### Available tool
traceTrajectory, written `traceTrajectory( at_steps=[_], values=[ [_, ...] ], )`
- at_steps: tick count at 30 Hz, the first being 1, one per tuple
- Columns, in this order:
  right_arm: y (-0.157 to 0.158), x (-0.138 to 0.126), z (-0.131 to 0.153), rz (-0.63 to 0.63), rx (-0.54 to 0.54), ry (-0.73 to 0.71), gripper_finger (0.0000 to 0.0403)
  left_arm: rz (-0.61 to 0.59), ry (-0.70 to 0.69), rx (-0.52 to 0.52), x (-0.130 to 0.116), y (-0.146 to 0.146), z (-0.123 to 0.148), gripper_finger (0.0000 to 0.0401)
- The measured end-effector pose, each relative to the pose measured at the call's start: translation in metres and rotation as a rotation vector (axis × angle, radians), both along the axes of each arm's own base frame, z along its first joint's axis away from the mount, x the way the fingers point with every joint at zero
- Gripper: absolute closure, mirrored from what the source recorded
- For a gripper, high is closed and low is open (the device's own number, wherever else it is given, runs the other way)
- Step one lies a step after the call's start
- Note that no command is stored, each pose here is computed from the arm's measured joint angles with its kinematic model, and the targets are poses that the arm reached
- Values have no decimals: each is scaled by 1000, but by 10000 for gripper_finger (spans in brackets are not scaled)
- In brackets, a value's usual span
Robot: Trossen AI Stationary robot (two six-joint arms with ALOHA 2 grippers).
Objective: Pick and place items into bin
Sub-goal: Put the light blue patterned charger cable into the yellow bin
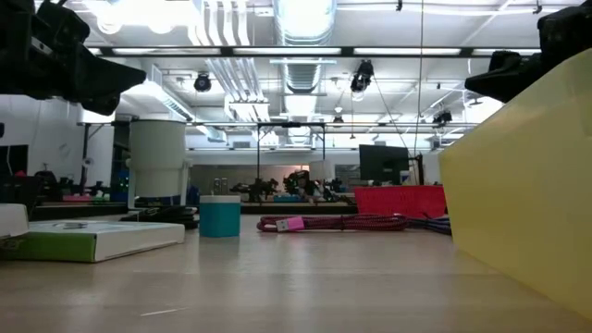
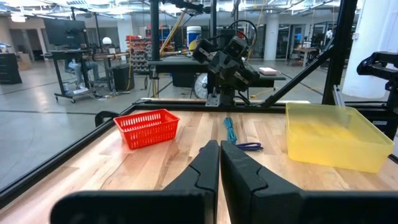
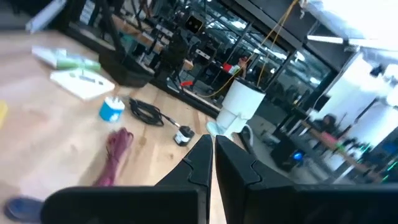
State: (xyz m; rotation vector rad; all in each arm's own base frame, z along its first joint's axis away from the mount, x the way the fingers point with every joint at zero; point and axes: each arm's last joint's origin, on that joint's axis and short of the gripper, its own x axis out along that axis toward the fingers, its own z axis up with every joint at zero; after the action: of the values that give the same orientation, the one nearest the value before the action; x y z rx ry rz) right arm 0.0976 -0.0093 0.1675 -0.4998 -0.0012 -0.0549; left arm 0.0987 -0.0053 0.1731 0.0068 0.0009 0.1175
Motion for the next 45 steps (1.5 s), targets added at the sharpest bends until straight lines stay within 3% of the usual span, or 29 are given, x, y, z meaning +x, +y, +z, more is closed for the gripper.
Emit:
traceTrajectory(
  at_steps=[7, 10, 14, 18, 23, 30, 33, 38, 45],
  values=[
    [0, 0, 6, 15, 319, -79, 394, 0, 0, 0, 0, 0, 0, 401],
    [0, -1, 9, 24, 369, -116, 394, 0, 0, 0, 0, 0, 0, 401],
    [0, -1, 13, 21, 325, -148, 394, 0, -2, 6, 0, 0, 0, 401],
    [-1, -2, 16, -6, 326, -187, 392, 8, -21, 138, 0, 0, 4, 401],
    [-3, -1, 15, -87, 362, -198, 358, 46, -68, 172, -1, 1, 9, 394],
    [-4, 4, 15, -91, 373, -181, 259, 63, -101, 172, -1, 2, 12, 309],
    [-4, 5, 21, -75, 366, -243, 229, 65, -119, 166, -1, 2, 14, 271],
    [-2, 9, 29, -4, 304, -243, 214, 73, -214, 144, -3, 2, 23, 243],
    [-4, 23, 64, -3, 374, -170, 214, 85, -252, 197, -4, 2, 28, 241]
  ],
)
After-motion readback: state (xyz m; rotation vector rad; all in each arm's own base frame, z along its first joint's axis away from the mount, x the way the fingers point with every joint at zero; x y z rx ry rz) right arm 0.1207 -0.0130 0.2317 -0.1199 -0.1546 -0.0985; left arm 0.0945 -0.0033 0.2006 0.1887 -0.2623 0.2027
